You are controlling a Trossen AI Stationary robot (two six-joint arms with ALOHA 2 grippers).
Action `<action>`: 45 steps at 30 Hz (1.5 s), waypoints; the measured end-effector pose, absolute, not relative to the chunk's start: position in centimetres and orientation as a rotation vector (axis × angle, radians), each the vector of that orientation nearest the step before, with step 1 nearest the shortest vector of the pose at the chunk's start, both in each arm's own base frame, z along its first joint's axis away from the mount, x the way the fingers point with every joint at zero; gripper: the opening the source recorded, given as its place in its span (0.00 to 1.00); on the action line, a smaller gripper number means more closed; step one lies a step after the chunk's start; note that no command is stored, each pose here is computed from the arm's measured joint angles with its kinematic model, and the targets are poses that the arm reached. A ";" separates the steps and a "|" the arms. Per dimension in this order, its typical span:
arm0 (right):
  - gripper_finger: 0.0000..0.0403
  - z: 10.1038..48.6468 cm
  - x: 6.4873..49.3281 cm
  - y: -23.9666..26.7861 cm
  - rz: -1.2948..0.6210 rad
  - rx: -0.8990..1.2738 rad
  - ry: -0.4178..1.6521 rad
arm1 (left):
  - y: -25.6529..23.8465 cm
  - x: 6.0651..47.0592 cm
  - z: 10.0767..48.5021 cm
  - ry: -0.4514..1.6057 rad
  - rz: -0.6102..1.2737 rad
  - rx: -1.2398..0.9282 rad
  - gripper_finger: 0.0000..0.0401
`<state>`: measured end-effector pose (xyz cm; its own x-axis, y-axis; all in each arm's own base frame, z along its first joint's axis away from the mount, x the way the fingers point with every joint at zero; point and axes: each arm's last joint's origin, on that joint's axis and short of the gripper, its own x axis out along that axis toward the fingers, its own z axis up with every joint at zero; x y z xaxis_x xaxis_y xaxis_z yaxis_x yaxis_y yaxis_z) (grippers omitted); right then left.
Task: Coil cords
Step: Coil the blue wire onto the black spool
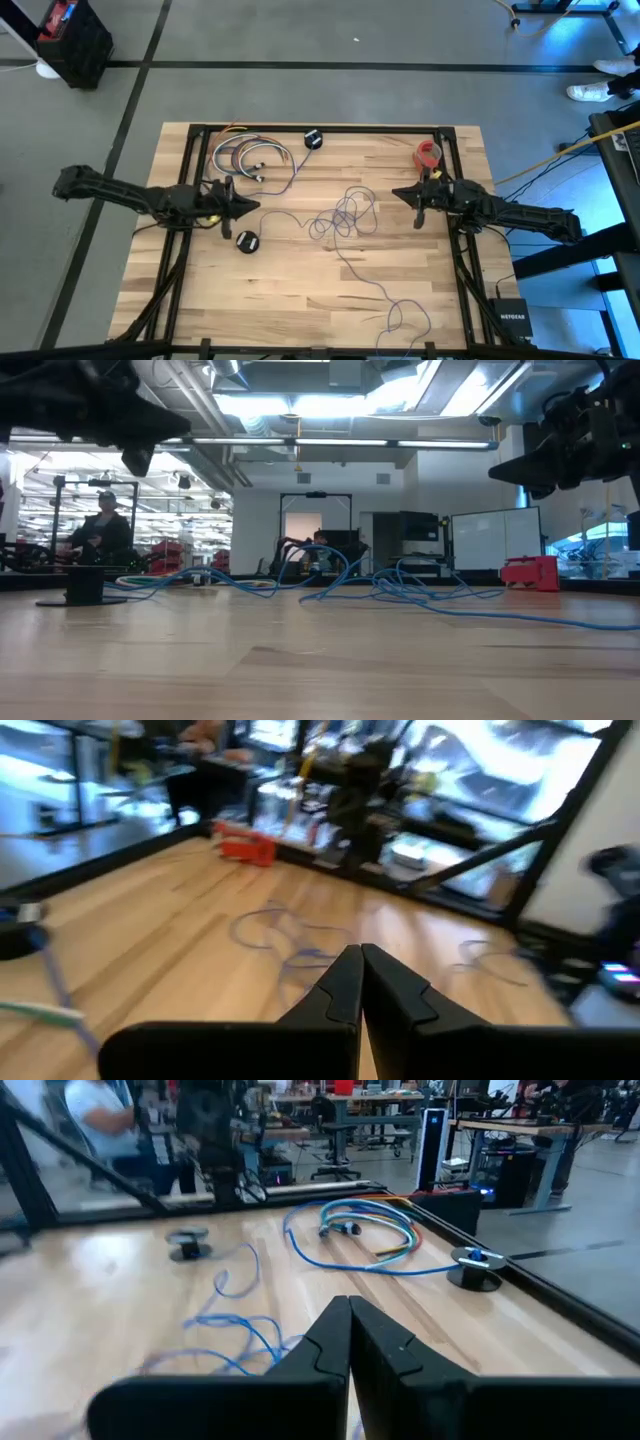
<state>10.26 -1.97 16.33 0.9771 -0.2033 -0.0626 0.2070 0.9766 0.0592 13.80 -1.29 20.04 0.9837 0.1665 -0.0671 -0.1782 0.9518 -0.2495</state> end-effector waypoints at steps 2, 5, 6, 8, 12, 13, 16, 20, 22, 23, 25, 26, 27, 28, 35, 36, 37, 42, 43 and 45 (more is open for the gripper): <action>0.02 16.4 10.3 -1.9 -0.186 0.114 0.047 | -1.5 14.6 20.7 0.068 0.200 -0.218 0.00; 0.02 16.4 10.3 -1.9 -0.173 0.162 0.042 | -2.1 16.1 22.1 0.097 0.180 -0.150 0.00; 0.02 16.4 10.3 -1.9 -0.172 0.164 0.039 | -2.4 16.7 22.6 0.106 0.171 -0.132 0.00; 0.02 16.5 10.3 -1.9 -0.177 0.160 0.036 | -2.9 17.9 23.7 0.127 0.156 -0.080 0.00; 0.02 16.7 10.3 -1.9 -0.175 0.156 0.015 | -3.9 20.1 24.1 0.254 0.154 0.040 0.00; 0.02 16.7 10.3 -1.9 -0.175 0.156 0.014 | -4.0 20.6 24.0 0.297 0.154 0.056 0.00; 0.02 16.7 10.3 -1.9 -0.173 0.159 0.010 | -4.5 21.4 23.3 0.412 0.158 0.047 0.00; 0.03 17.0 10.3 -1.7 -0.126 0.155 -0.019 | -5.8 21.5 22.8 0.507 0.148 -0.060 0.00; 0.07 17.3 10.3 -1.7 -0.091 0.160 -0.043 | -6.7 21.2 22.5 0.529 0.127 -0.057 0.00; 0.09 17.4 10.3 -1.6 -0.082 0.170 -0.057 | -7.1 21.0 22.5 0.525 0.123 -0.049 0.00; 0.16 17.7 10.3 -1.6 -0.076 0.185 -0.088 | -7.7 20.7 22.8 0.503 0.116 -0.045 0.00; 0.20 17.8 10.3 -1.6 -0.075 0.190 -0.098 | -8.0 20.5 22.9 0.496 0.110 -0.052 0.00; 0.23 17.9 10.3 -1.6 -0.074 0.192 -0.106 | -8.3 20.3 23.0 0.492 0.102 -0.051 0.00; 0.27 18.0 10.3 -1.6 -0.072 0.192 -0.112 | -8.5 20.1 23.0 0.497 0.093 -0.044 0.00; 0.42 19.2 10.2 -1.5 -0.023 0.174 -0.165 | -8.3 19.2 23.6 0.497 0.097 -0.059 0.00; 0.43 19.5 10.3 -1.5 -0.016 0.172 -0.166 | -8.2 19.2 23.6 0.498 0.105 -0.081 0.00; 0.43 19.8 10.3 -1.4 -0.011 0.169 -0.168 | -8.2 19.1 23.5 0.502 0.112 -0.108 0.00; 0.44 21.7 10.9 -1.4 0.021 0.108 -0.148 | -8.2 18.8 23.0 0.561 0.127 -0.139 0.00; 0.44 21.9 11.1 -1.5 0.020 0.098 -0.136 | -8.1 18.7 22.8 0.580 0.135 -0.138 0.00; 0.44 22.4 11.6 -1.6 0.020 0.081 -0.110 | -7.9 18.3 22.3 0.632 0.169 -0.165 0.00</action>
